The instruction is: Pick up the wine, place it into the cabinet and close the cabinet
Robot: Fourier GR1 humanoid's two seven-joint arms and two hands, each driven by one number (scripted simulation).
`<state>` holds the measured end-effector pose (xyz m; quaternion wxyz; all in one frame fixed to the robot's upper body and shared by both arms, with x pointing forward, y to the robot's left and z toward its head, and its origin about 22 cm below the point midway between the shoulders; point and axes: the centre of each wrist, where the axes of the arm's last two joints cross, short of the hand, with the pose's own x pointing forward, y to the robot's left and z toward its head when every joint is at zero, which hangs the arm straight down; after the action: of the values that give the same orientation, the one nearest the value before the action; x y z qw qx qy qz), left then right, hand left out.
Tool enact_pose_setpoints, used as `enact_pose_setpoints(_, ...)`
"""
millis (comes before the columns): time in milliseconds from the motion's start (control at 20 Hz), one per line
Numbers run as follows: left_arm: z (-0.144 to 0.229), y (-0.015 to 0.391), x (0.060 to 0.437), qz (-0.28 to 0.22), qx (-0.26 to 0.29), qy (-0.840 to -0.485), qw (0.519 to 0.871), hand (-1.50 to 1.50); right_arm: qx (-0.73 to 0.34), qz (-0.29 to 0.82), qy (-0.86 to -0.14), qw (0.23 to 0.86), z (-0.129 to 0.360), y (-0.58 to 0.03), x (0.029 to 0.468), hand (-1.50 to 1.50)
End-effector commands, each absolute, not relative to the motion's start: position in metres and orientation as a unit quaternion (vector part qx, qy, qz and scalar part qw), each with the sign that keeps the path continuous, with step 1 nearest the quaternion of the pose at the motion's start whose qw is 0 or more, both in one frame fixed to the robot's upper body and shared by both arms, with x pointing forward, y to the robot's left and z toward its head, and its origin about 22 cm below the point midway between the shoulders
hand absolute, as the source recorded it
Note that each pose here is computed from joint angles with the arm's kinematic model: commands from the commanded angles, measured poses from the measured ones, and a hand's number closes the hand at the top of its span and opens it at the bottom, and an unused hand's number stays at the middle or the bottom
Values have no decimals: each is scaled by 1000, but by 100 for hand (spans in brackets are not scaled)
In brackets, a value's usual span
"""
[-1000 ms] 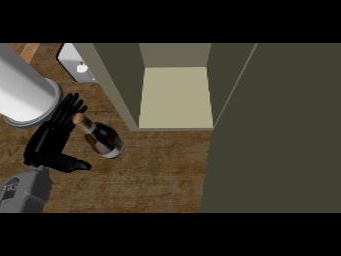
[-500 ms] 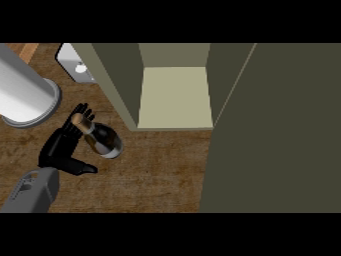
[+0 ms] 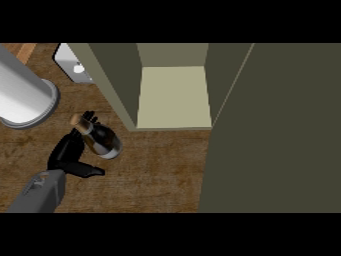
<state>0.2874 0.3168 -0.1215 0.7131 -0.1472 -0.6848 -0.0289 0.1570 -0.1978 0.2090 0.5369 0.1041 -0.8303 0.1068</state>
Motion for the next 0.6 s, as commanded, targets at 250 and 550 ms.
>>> enact_pose_setpoints(250, -136, 306, 279, 15, -233, -686, 689, -150, 125, 114, -831, 530, 214, -207, 137, -150)
enact_pose_setpoints(550, -126, 299, 294, 6, -231, -695, 681, -150, 123, 114, -831, 530, 218, -201, 134, -150)
